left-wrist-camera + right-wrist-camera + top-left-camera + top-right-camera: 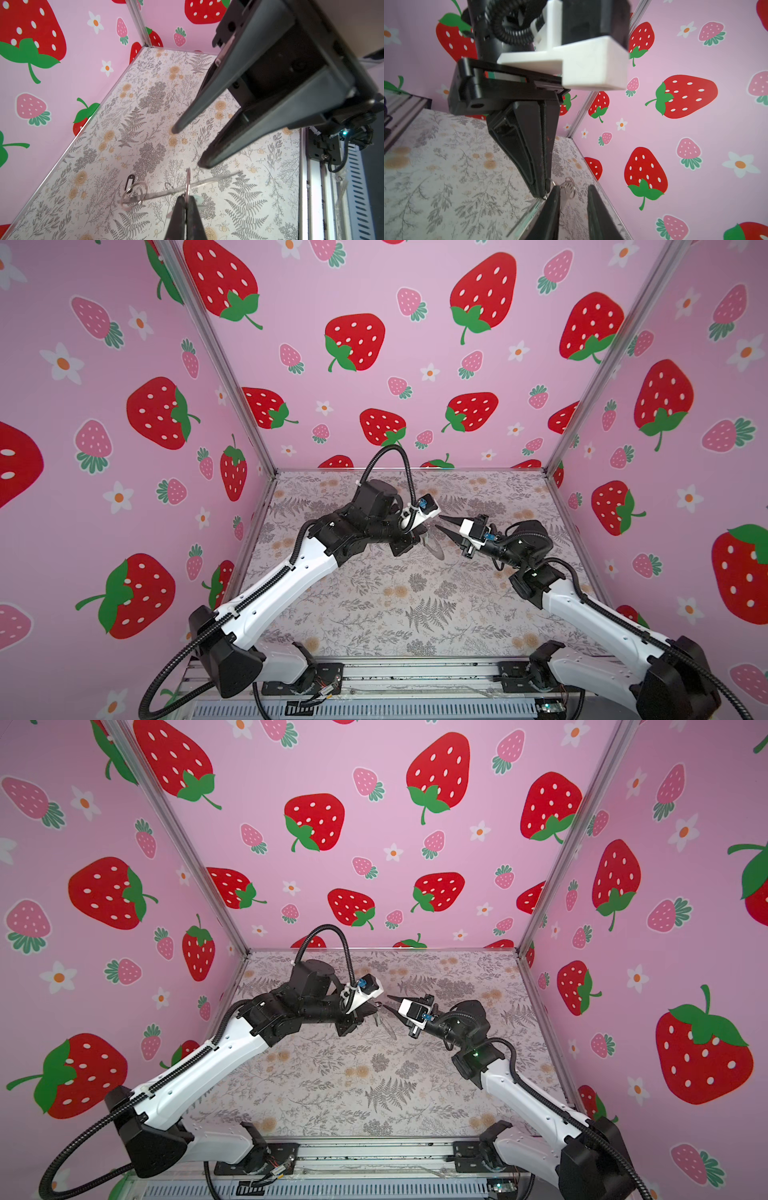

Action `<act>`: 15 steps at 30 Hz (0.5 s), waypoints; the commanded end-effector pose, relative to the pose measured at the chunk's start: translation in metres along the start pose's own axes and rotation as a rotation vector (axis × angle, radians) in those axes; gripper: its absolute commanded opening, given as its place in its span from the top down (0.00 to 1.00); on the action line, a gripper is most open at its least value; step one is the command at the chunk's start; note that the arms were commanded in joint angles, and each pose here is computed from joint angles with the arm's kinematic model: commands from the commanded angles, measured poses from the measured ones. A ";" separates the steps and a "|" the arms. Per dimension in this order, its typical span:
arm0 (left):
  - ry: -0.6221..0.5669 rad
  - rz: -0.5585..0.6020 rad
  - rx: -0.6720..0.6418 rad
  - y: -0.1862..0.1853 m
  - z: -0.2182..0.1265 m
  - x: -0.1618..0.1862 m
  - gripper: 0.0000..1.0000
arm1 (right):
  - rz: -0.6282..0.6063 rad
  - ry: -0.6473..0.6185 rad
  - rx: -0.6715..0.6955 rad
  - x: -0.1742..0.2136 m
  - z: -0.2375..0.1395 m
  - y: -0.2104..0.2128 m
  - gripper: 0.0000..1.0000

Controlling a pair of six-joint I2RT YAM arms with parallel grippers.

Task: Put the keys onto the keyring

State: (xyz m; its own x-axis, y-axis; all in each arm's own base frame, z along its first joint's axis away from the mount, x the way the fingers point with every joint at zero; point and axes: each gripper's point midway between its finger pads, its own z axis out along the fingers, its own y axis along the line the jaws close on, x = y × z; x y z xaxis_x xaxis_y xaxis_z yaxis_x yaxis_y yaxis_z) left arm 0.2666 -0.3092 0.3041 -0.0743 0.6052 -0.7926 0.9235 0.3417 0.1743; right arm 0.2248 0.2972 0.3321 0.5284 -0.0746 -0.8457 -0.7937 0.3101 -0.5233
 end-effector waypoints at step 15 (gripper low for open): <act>0.063 0.011 0.032 -0.009 -0.007 -0.006 1.00 | -0.062 0.095 -0.012 0.017 0.009 0.007 0.79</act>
State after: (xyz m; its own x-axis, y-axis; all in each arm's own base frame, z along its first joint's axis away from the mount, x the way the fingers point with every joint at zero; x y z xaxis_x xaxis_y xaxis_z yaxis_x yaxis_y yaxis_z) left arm 0.2602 -0.3056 0.2904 -0.1308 0.6739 -0.7272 0.9308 0.3361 0.1440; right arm 0.2283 0.3049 0.3050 0.5244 -0.1839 -0.8314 -0.7820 0.2823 -0.5557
